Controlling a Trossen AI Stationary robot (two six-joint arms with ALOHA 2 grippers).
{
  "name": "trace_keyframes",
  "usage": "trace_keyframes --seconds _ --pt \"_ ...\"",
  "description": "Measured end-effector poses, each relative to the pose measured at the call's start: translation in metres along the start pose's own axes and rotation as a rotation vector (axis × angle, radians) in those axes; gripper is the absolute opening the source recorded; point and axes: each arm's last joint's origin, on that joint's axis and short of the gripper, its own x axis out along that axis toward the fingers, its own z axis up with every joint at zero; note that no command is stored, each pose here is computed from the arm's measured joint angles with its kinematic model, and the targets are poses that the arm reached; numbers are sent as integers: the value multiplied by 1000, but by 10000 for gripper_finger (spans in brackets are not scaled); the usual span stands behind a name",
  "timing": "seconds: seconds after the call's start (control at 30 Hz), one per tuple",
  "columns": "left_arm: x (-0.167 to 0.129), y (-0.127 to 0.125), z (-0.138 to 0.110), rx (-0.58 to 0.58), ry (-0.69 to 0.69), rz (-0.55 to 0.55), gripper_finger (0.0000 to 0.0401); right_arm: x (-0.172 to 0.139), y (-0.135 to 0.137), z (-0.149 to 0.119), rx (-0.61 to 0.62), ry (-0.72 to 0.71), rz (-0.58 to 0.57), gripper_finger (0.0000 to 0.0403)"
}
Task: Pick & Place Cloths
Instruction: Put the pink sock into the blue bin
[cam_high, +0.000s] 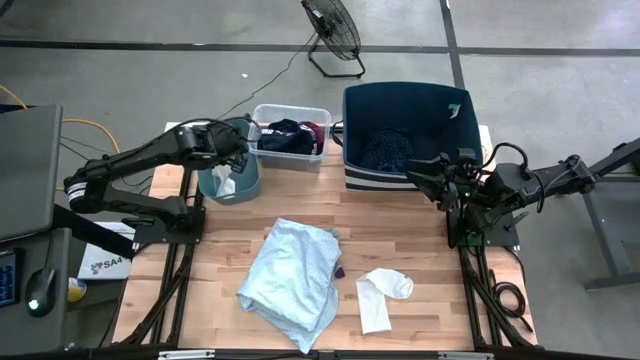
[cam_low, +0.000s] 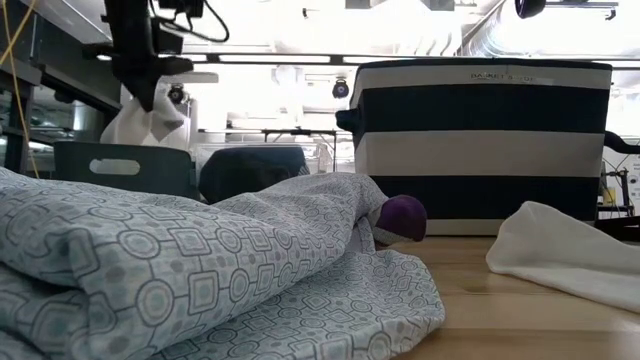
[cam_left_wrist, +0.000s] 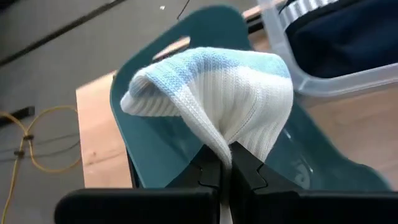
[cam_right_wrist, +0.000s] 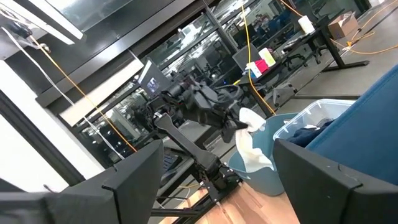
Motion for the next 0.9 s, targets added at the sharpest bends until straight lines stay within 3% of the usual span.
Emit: trace_keyframes --seconds 0.63,0.77,0.9 --pt "59 28 7 -183 244 -121 1 0 2 -1 0 37 56 295" --pt "64 32 6 -222 270 -138 21 0 2 -1 1 48 73 295" --pt "64 32 6 -240 275 -139 67 0 3 -2 1 63 95 295"
